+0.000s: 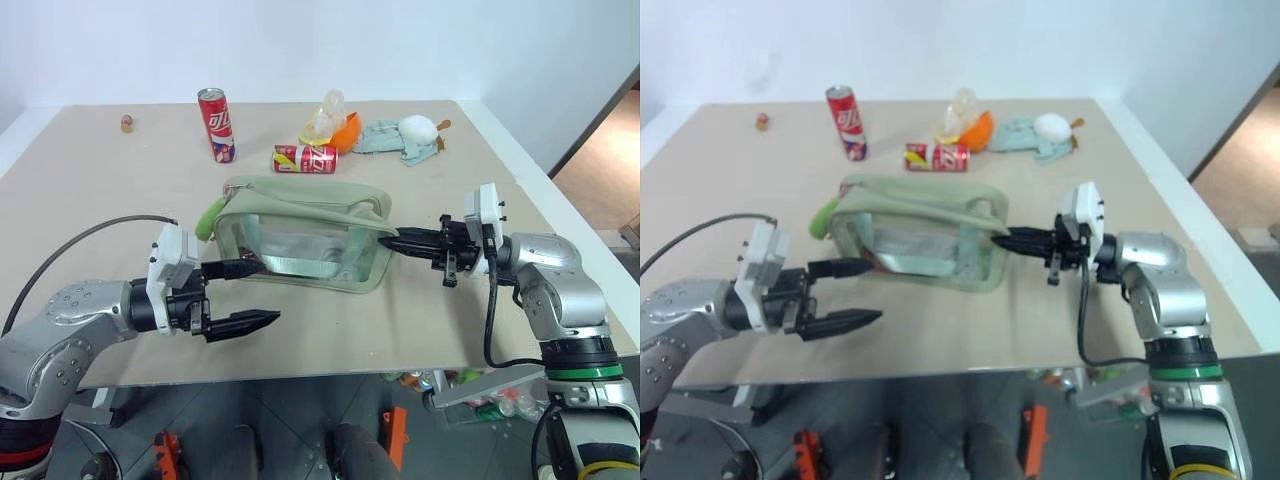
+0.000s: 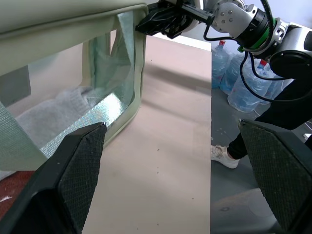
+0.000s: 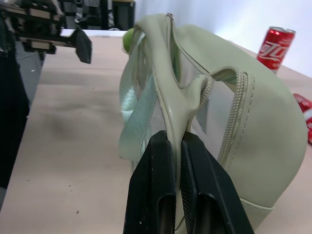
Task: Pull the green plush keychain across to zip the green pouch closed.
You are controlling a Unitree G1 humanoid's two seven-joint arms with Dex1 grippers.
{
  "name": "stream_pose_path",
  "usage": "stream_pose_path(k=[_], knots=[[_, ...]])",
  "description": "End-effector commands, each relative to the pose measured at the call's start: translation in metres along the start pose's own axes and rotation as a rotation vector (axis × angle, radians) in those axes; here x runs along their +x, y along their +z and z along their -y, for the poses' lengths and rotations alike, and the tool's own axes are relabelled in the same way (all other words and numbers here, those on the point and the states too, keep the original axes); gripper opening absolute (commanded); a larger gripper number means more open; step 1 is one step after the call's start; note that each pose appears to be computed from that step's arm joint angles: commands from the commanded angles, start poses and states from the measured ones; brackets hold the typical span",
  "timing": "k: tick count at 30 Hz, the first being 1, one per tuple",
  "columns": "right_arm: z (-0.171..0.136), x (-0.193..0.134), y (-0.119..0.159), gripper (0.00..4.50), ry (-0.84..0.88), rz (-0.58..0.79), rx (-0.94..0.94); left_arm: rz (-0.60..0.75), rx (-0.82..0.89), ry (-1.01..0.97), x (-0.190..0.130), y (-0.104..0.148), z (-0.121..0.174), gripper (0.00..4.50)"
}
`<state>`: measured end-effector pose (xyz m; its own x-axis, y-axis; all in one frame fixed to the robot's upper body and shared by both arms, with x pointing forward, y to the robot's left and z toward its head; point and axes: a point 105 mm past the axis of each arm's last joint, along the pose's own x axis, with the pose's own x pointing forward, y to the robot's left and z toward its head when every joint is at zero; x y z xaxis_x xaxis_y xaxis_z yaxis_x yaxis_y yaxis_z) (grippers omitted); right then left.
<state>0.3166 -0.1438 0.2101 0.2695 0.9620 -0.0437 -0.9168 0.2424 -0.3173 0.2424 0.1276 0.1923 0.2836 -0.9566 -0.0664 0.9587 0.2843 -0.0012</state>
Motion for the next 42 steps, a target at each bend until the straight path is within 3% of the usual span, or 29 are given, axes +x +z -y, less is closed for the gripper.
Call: stream_pose_path(k=[1, 6, 17, 24, 28, 40, 41, 42], knots=[[-0.005, 0.003, 0.021, 0.04, 0.052, 0.047, -0.052, 0.000, 0.062, 0.012, -0.004, 0.009, 0.002, 4.50], [-0.014, 0.008, 0.033, 0.04, 0.100, 0.064, -0.046, -0.009, 0.064, 0.012, -0.005, 0.010, 0.001, 4.50], [-0.003, -0.007, -0.011, 0.04, 0.061, -0.095, -0.097, -0.002, 0.081, 0.051, -0.010, 0.014, -0.008, 4.50], [-0.004, -0.005, -0.002, 0.04, 0.055, -0.065, -0.096, 0.100, 0.156, 0.435, -0.073, 0.043, -0.060, 4.50], [-0.003, -0.002, 0.002, 0.04, 0.055, -0.065, -0.110, 0.088, 0.192, 0.504, -0.084, 0.039, -0.079, 4.50], [-0.001, -0.005, 0.014, 0.04, 0.025, -0.073, -0.139, 0.093, 0.096, 0.323, -0.057, 0.019, -0.105, 4.50], [-0.002, -0.005, 0.015, 0.00, 0.023, -0.073, -0.140, 0.095, 0.093, 0.323, -0.057, 0.019, -0.107, 3.95], [-0.002, -0.005, 0.015, 0.00, 0.020, -0.074, -0.142, 0.101, 0.086, 0.322, -0.057, 0.019, -0.109, 3.72]])
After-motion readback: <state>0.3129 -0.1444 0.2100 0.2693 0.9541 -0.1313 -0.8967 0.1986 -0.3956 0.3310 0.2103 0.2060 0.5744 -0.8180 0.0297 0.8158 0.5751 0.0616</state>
